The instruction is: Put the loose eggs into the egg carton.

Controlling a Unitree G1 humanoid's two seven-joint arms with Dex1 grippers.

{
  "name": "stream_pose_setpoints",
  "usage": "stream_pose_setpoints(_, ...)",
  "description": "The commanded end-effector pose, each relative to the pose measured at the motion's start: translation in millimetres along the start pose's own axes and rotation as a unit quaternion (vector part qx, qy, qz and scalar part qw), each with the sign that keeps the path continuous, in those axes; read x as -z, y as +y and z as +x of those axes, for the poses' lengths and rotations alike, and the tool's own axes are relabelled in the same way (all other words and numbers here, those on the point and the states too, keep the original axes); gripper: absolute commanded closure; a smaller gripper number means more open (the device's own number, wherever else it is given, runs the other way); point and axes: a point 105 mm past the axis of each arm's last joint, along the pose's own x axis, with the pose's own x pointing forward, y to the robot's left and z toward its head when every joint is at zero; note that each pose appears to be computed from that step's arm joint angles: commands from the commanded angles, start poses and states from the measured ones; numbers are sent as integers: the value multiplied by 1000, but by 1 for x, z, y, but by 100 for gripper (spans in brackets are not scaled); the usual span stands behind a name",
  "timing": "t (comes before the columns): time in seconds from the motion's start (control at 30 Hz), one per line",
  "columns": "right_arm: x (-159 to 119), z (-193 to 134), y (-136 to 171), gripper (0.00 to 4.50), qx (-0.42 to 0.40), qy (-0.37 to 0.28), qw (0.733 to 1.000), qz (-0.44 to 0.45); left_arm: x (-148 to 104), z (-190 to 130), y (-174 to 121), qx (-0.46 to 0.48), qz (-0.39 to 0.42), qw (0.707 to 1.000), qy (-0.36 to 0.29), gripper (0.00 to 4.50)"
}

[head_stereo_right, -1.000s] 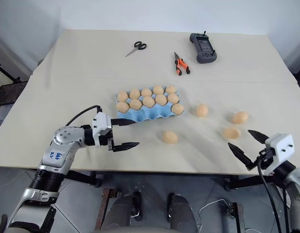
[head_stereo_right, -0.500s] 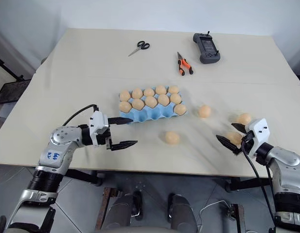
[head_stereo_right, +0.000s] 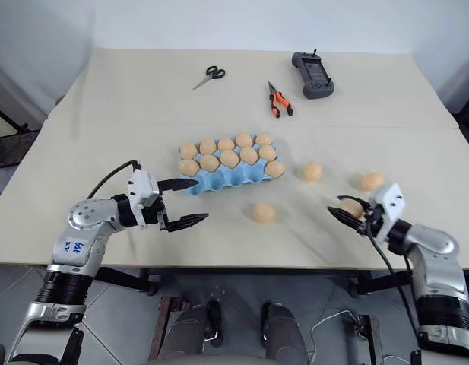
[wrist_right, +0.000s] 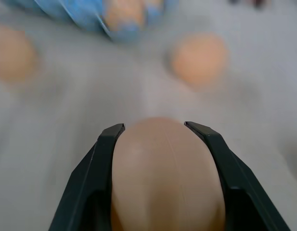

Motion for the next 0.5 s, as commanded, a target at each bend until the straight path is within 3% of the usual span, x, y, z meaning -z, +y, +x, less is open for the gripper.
stream_pose_setpoints(0.03,-35,24,8,287,-18,-30,999,-15,-7,-11,7,-25,7,1000,-11,0)
stream_pose_setpoints(0.37,-56,136,28,287,-9,13,999,-31,-1,-24,10,-69,-2,998,-4,0)
stream_pose_setpoints(0.5,-68,154,34,287,-15,-13,1000,-23,-3,-27,8,-78,-1,997,-5,0)
